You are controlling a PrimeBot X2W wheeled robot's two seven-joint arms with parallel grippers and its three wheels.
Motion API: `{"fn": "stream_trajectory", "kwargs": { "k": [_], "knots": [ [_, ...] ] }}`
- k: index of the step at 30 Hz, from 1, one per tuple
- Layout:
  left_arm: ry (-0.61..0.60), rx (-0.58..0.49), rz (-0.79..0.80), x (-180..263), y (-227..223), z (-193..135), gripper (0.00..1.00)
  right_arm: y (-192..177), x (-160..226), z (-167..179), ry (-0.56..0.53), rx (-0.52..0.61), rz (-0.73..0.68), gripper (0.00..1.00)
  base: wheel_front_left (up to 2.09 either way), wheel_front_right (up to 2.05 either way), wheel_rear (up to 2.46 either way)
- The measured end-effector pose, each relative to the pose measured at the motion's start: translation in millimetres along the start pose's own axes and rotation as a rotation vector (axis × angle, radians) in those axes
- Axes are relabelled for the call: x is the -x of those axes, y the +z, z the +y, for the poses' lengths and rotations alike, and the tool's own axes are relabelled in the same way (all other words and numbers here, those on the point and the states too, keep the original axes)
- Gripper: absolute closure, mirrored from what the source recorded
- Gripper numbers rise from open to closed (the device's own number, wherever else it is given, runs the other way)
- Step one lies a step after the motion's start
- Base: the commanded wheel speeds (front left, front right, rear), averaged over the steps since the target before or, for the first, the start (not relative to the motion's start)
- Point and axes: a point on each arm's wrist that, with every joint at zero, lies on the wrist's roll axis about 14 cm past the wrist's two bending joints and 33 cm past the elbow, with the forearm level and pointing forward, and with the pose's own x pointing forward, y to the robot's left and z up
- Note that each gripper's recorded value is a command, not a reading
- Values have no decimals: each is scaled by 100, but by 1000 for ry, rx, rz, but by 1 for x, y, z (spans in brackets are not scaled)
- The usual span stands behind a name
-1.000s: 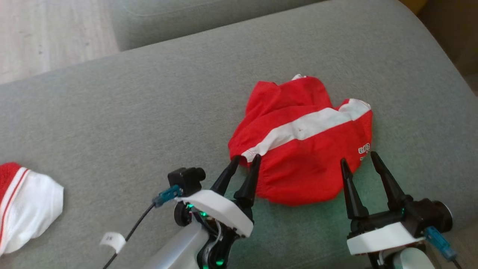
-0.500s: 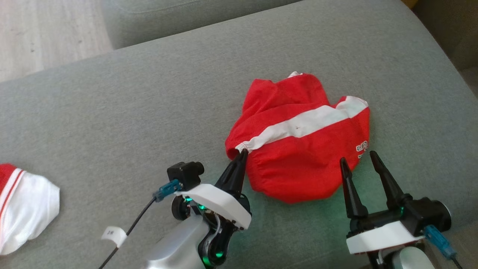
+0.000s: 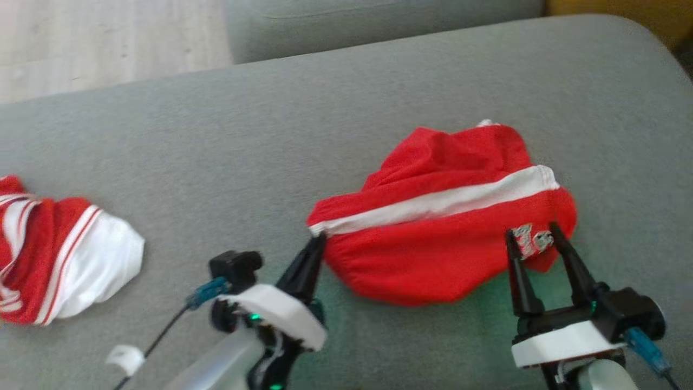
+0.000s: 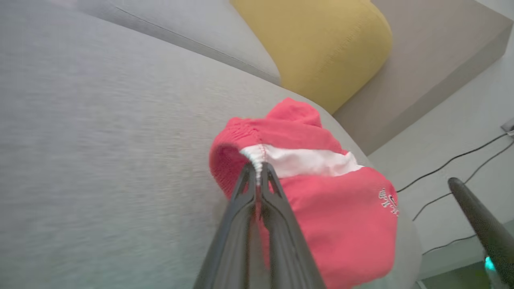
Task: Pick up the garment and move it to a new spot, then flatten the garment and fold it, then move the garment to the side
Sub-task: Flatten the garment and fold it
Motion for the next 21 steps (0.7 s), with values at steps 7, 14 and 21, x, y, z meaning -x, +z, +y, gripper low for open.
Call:
{"fn": "stream_trajectory", "kwargs": {
  "k": [7, 14, 21],
  "knots": [
    [167, -89, -50, 51, 28, 57, 100, -6, -14, 12, 43, -55, 13, 0, 0, 0, 0],
    [304, -176, -95, 91, 51, 94, 100, -38, -21, 25, 100, -155, 120, 0, 0, 0, 0],
    [347, -171, -108, 102, 53, 104, 100, -51, -55, 38, 215, -212, 226, 0, 0, 0, 0]
  ]
}}
